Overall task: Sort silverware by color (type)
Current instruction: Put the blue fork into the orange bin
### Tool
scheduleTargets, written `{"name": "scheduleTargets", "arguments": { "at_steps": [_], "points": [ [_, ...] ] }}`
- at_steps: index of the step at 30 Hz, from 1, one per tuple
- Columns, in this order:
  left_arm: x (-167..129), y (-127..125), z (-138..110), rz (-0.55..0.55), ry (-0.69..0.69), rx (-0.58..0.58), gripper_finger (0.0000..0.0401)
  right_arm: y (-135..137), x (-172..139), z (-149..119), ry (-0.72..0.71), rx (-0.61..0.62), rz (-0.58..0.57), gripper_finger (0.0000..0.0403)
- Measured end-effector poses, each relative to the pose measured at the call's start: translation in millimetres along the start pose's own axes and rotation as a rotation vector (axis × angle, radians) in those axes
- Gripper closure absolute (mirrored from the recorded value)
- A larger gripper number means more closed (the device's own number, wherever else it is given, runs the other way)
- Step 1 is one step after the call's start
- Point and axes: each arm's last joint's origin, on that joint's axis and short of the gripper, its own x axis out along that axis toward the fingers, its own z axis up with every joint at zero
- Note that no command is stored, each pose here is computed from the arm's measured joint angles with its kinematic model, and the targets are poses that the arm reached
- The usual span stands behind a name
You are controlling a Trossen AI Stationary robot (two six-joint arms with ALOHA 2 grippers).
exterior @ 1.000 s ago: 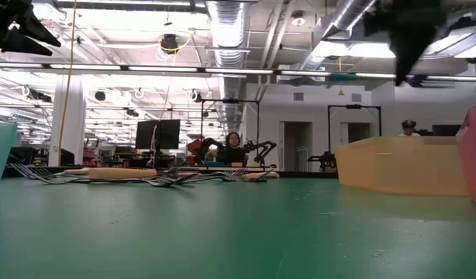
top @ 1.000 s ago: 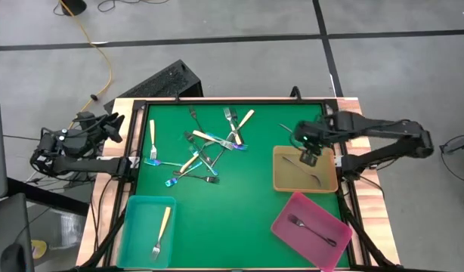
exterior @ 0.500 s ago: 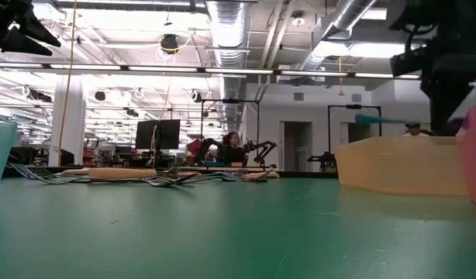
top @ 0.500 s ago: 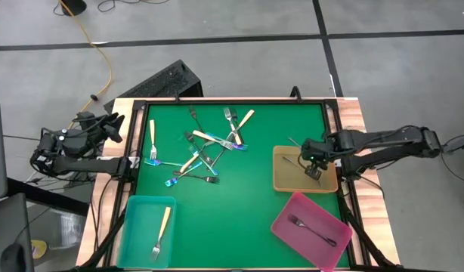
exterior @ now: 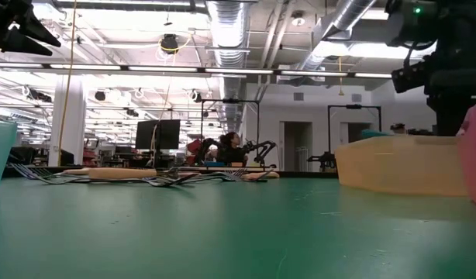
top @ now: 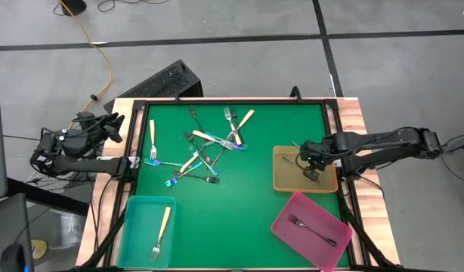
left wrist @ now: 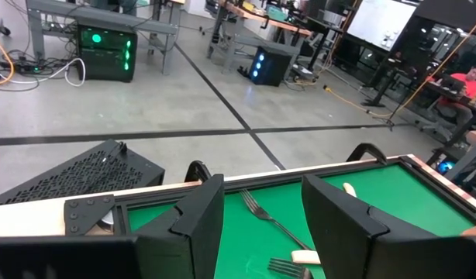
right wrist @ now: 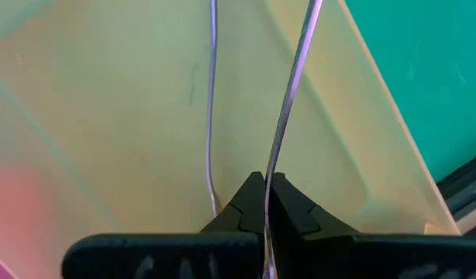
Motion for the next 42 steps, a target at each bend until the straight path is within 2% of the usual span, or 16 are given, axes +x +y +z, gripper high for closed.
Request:
{"name": "scheduleTargets", "arguments": {
  "at_steps": [8,12,21,30,36,42],
  "points": [
    [0.0,0.0,0.0,0.0,0.0,0.0,0.0243,9.1,-1.4,-1.7,-0.035,-0.071,0.031,0.0378],
    [0.0,0.0,0.0,0.0,0.0,0.0,0.0243,12.3,-2.0,-5.9,-0.033,-0.115,0.012,0.0378],
    [0.0,0.0,0.0,0.001,-0.001,0.0,0.0243,30.1,19.0,-5.8,0.122,-0.22,-0.076,0.0378],
    [0.0,0.1,0.1,0.002,-0.002,0.0,0.0243,38.8,50.0,0.2,0.302,-0.243,-0.2,0.0378],
    [0.0,0.1,0.1,0.003,-0.003,0.0,0.0243,42.1,58.6,2.5,0.33,-0.269,-0.214,0.0378],
    [0.0,0.1,0.1,0.003,-0.003,0.0,0.0243,45.0,60.5,5.2,0.299,-0.266,-0.189,0.0376]
  ]
}}
